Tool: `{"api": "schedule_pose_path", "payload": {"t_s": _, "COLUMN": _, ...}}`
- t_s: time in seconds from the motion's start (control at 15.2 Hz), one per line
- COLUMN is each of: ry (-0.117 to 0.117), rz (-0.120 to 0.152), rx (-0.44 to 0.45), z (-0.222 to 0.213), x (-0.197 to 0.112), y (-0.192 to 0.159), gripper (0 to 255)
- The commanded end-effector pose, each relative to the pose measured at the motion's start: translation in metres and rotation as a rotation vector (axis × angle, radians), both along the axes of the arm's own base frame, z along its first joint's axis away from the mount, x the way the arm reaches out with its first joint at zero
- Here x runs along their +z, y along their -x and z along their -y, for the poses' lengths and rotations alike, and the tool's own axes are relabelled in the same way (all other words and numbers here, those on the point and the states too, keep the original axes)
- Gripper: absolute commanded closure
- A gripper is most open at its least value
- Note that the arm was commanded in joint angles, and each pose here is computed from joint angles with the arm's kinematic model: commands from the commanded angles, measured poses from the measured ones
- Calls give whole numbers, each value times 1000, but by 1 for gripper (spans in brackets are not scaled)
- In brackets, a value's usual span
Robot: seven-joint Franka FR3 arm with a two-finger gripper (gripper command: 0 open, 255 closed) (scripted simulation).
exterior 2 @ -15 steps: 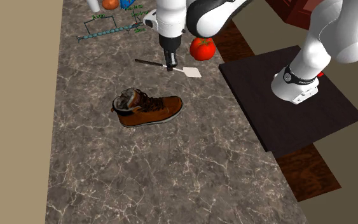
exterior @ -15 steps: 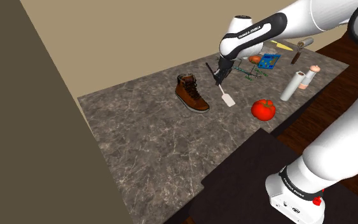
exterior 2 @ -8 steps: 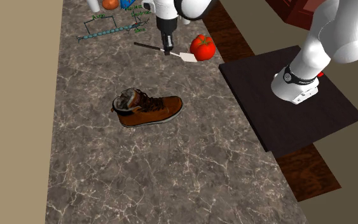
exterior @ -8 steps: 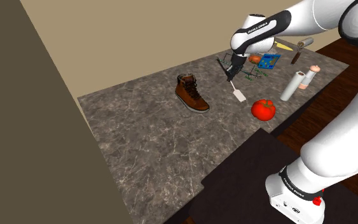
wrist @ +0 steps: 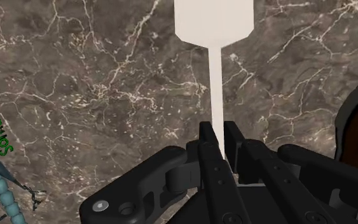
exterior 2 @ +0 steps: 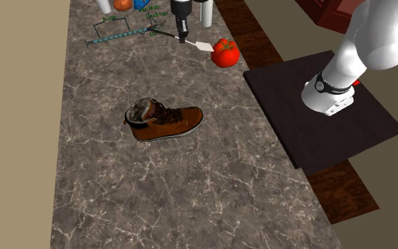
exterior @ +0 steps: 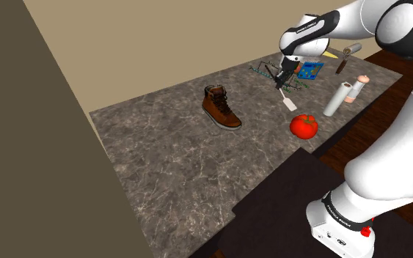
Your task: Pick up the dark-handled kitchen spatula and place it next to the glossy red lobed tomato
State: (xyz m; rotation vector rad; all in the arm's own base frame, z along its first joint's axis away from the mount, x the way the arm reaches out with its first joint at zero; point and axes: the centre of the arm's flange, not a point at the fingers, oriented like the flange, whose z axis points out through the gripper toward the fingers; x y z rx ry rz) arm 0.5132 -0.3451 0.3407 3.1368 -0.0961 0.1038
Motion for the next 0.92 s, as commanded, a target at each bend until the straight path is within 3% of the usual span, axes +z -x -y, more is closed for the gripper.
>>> {"api": "schedule_pose_path", "payload": {"t_s": 0.0, "ry": 0, "rz": 0, "rx": 2, "z": 27, "x": 1, "y": 4, "gripper": 255}}
{"api": "schedule_pose_path", "payload": {"t_s": 0.33, "ry": 0, "rz": 0, "rx": 2, "z": 90, "x": 1, "y": 14, "gripper": 255}}
{"api": "schedule_pose_path", "payload": {"t_s": 0.86, "ry": 0, "rz": 0, "rx": 2, "z": 90, "x": -41, "y": 14, "gripper": 255}}
